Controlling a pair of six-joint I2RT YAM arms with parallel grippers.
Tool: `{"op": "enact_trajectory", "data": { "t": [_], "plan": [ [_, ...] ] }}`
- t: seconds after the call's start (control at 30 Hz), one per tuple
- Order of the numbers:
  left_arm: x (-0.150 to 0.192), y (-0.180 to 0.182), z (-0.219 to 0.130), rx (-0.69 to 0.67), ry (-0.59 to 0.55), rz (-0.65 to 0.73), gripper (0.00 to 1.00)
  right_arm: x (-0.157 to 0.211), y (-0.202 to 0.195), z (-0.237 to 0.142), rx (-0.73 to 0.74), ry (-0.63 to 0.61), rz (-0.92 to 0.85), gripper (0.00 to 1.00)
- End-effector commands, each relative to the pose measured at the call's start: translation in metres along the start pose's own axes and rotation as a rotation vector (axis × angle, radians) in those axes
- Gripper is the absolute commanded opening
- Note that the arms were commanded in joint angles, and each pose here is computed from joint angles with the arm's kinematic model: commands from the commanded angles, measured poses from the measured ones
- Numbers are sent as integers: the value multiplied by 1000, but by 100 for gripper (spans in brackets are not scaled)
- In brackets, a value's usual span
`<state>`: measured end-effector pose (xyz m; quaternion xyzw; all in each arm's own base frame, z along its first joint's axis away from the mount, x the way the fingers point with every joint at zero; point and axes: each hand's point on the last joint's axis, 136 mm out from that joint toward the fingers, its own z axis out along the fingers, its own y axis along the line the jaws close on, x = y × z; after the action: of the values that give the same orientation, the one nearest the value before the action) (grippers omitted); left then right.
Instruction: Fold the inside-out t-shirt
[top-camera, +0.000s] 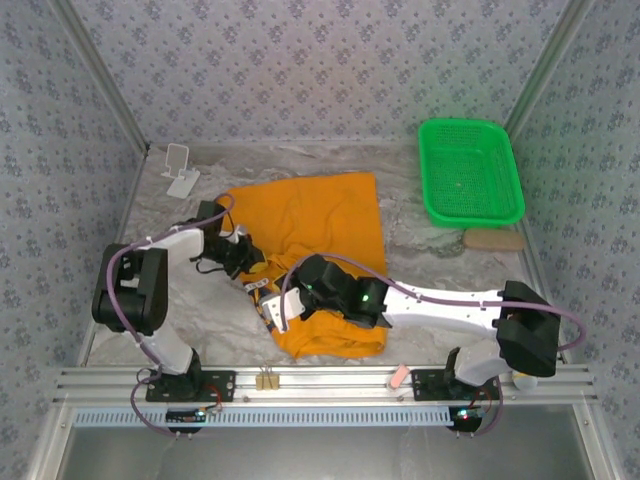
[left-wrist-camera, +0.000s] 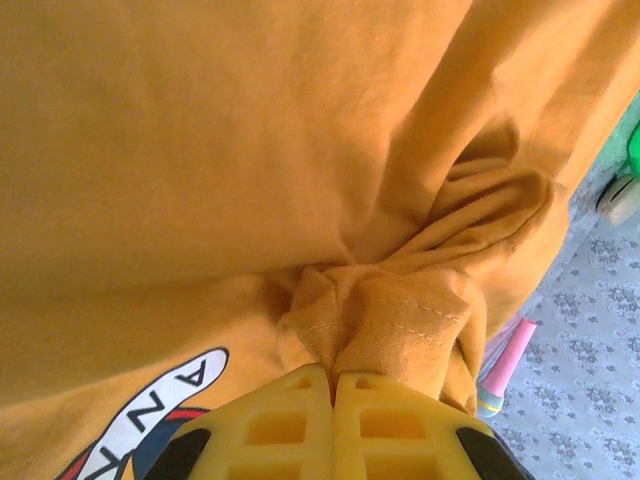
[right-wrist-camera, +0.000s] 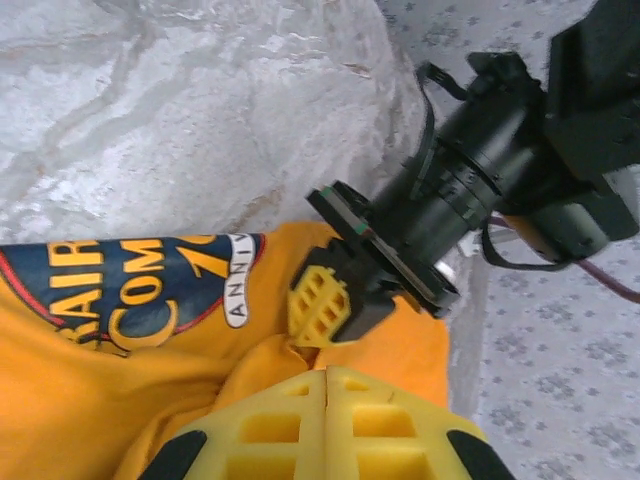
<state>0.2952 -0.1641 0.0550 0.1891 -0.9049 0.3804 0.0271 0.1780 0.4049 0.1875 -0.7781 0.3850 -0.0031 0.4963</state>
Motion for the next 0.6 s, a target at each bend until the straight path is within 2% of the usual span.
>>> {"op": "enact_trajectory", "data": {
  "t": [0.0,0.03,0.07,0.17,0.2,0.27,0.3,0.47,0.57],
  "plan": [
    [-2,1,-5,-30,-25,35,0,28,14,2,-110,30,224,12],
    [-1,6,-8,-53,-41,39,0,37,8,2,-98,13,300,24],
    [0,13,-9,-82,-54,37,0,47,4,3,-90,-7,364,29],
    [3,27,-14,-124,-80,15,0,77,-6,11,-113,-43,546,31],
    [3,29,-15,-121,-85,5,3,86,-4,16,-139,-44,586,31],
    [5,30,-17,-124,-90,2,28,97,4,25,-193,-20,601,32],
    [6,27,-20,-124,-95,10,34,102,8,30,-212,-2,588,32],
    [17,3,-40,-162,-139,114,45,115,26,49,-311,19,607,33],
    [28,-12,-36,-154,-104,141,46,117,32,61,-346,10,623,32]
  ]
}}
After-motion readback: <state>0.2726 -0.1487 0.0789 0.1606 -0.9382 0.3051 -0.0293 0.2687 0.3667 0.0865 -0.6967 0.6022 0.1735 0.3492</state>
